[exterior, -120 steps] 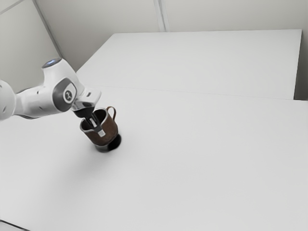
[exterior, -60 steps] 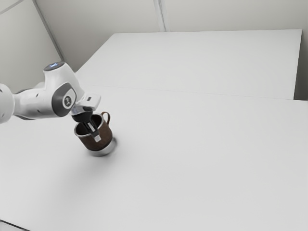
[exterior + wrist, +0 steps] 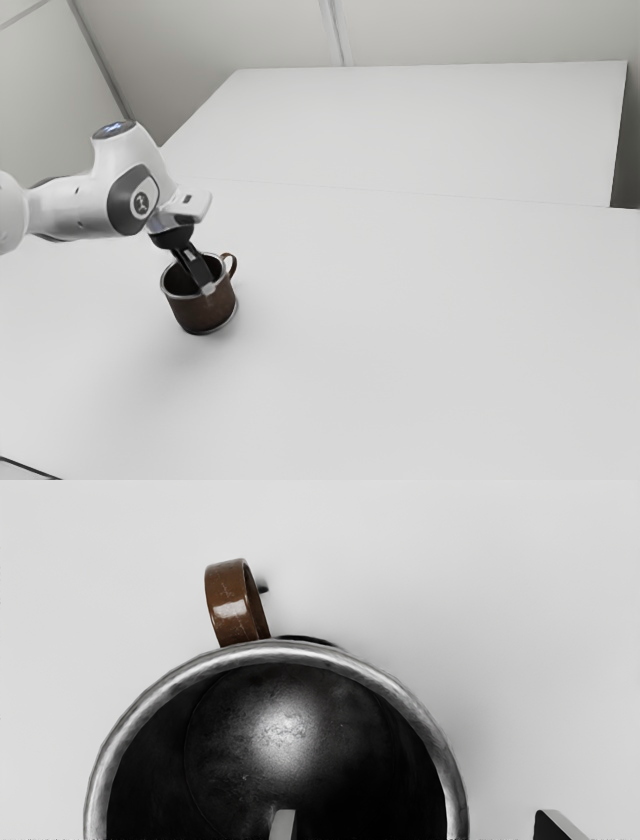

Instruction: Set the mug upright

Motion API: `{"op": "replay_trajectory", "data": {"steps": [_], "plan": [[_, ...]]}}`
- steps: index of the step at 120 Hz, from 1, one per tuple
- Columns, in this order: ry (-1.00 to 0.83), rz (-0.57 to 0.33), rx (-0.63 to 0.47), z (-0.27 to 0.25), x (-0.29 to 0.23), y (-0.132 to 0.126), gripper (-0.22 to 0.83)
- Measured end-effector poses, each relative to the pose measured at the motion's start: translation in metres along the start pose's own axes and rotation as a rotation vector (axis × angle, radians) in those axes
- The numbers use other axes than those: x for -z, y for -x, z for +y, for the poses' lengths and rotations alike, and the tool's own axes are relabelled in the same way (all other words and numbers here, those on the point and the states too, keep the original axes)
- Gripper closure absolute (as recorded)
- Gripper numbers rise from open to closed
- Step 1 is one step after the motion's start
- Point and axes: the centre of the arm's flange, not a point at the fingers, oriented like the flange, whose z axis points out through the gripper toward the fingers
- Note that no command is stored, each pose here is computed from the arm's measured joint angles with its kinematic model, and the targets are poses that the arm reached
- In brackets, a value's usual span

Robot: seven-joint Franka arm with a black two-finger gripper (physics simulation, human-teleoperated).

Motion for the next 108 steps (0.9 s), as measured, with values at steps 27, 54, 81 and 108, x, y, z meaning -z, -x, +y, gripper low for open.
{"op": "replay_trajectory", "data": {"steps": [27, 54, 81, 108], "plan": [[0.031, -0.016, 0.043, -0.003, 0.037, -0.01, 0.03], [-0.012, 0.01, 0.166, -0.005, 0.101, -0.033, 0.01], [-0.005, 0.041, 0.23, 0.008, 0.157, -0.067, 0.0], [0.02, 0.015, 0.324, -0.001, 0.175, -0.077, 0.0]]}}
